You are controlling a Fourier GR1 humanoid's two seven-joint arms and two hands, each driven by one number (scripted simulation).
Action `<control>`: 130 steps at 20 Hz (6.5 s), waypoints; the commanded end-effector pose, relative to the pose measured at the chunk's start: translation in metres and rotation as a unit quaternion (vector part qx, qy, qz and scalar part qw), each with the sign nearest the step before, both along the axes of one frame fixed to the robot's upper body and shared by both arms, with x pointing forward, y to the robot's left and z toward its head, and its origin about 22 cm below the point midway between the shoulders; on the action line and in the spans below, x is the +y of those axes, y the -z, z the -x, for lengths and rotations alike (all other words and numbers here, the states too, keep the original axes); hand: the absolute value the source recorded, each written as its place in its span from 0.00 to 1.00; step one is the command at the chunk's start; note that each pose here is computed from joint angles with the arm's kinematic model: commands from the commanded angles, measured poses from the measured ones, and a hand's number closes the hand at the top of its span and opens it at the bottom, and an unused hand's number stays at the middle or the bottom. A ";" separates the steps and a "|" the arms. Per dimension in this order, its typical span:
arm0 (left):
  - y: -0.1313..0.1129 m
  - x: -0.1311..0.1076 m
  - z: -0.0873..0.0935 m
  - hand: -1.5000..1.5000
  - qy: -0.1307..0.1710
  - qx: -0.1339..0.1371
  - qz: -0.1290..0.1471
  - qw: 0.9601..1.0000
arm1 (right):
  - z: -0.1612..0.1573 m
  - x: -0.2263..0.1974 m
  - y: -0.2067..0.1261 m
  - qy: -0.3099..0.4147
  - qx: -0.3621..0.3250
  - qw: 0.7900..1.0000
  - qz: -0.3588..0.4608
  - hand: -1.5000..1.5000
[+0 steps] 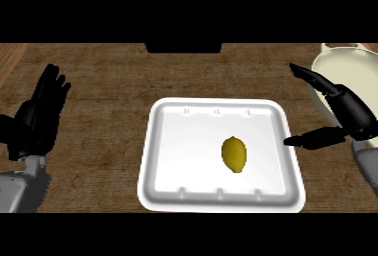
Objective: Pick the lemon from the tray and place it in the pot
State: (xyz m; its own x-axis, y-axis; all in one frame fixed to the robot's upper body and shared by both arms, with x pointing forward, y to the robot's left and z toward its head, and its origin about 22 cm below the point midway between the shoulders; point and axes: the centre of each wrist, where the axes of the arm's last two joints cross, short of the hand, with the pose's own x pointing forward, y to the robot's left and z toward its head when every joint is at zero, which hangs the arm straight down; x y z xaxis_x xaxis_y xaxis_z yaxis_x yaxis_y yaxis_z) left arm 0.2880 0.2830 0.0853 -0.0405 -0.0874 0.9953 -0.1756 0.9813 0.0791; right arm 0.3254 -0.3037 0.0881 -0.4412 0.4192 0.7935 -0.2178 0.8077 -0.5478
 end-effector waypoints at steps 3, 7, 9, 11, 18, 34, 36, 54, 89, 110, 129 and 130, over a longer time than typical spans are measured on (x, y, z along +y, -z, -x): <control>0.000 0.001 0.008 0.50 0.000 0.001 0.008 1.000 | 0.005 0.017 -0.036 -0.060 0.096 0.980 0.166 0.00; -0.003 -0.003 -0.006 0.50 0.003 0.006 -0.001 1.000 | 0.012 0.071 -0.052 -0.087 0.114 0.955 0.261 0.00; -0.001 -0.007 0.004 0.50 0.005 0.006 -0.005 1.000 | 0.008 0.086 -0.053 -0.097 0.137 0.943 0.288 0.00; 0.000 -0.014 -0.006 0.50 0.004 0.009 0.007 1.000 | 0.017 0.106 -0.052 -0.102 0.160 0.930 0.316 0.00; -0.007 -0.013 0.001 0.50 0.006 0.001 -0.004 1.000 | 0.012 0.145 -0.035 -0.108 0.195 0.923 0.313 0.00; 0.014 0.007 0.004 0.50 0.005 -0.004 -0.003 1.000 | 0.037 0.131 0.014 -0.068 0.206 0.908 0.357 0.00; 0.015 -0.001 -0.005 0.50 -0.003 0.003 0.000 1.000 | 0.050 0.150 0.009 -0.064 0.204 0.911 0.352 0.00; 0.001 0.009 0.009 0.50 0.002 -0.007 -0.003 1.000 | 0.017 0.150 0.058 -0.112 0.150 0.895 0.405 1.00; 0.004 0.008 0.016 0.50 -0.006 0.009 0.005 1.000 | 0.102 0.105 -0.104 0.351 -0.056 0.924 0.140 1.00; 0.001 -0.007 0.009 0.50 0.003 -0.001 0.004 1.000 | 0.022 -0.063 -0.089 0.429 -0.025 0.903 0.007 1.00; -0.006 -0.012 -0.009 0.50 0.016 -0.005 0.000 1.000 | -0.050 -0.134 -0.005 0.520 0.054 0.829 0.199 0.00; 0.003 -0.014 -0.004 0.50 0.019 -0.004 0.003 1.000 | -0.044 -0.144 -0.003 0.518 0.074 0.835 0.169 0.00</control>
